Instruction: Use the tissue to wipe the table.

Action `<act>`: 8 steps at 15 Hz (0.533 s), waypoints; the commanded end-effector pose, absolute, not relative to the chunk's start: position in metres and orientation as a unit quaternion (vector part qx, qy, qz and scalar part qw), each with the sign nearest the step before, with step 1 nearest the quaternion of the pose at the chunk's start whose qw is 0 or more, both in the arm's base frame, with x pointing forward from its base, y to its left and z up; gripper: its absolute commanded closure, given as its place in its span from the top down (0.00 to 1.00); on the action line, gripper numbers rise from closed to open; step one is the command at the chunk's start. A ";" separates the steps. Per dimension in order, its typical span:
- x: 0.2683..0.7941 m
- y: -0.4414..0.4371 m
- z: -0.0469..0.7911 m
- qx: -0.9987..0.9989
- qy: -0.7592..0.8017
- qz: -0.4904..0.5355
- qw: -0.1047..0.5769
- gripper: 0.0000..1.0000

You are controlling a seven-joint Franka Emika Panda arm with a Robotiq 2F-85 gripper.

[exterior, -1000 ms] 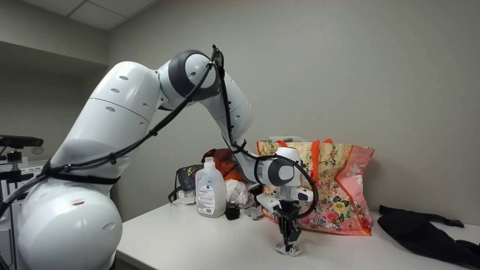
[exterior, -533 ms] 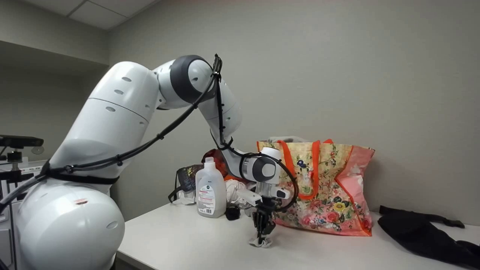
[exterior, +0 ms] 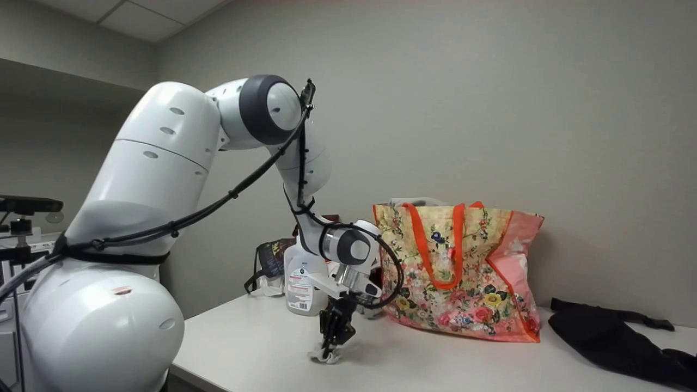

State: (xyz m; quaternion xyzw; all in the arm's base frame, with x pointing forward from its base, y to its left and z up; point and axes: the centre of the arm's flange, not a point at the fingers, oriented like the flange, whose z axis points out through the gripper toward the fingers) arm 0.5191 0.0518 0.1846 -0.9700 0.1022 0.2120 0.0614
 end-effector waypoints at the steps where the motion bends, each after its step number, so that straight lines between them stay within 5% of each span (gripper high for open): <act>1: 0.490 0.104 0.155 -0.961 0.046 0.259 0.078 0.02; 8: 0.504 0.143 0.170 -0.972 0.021 0.222 0.071 0.02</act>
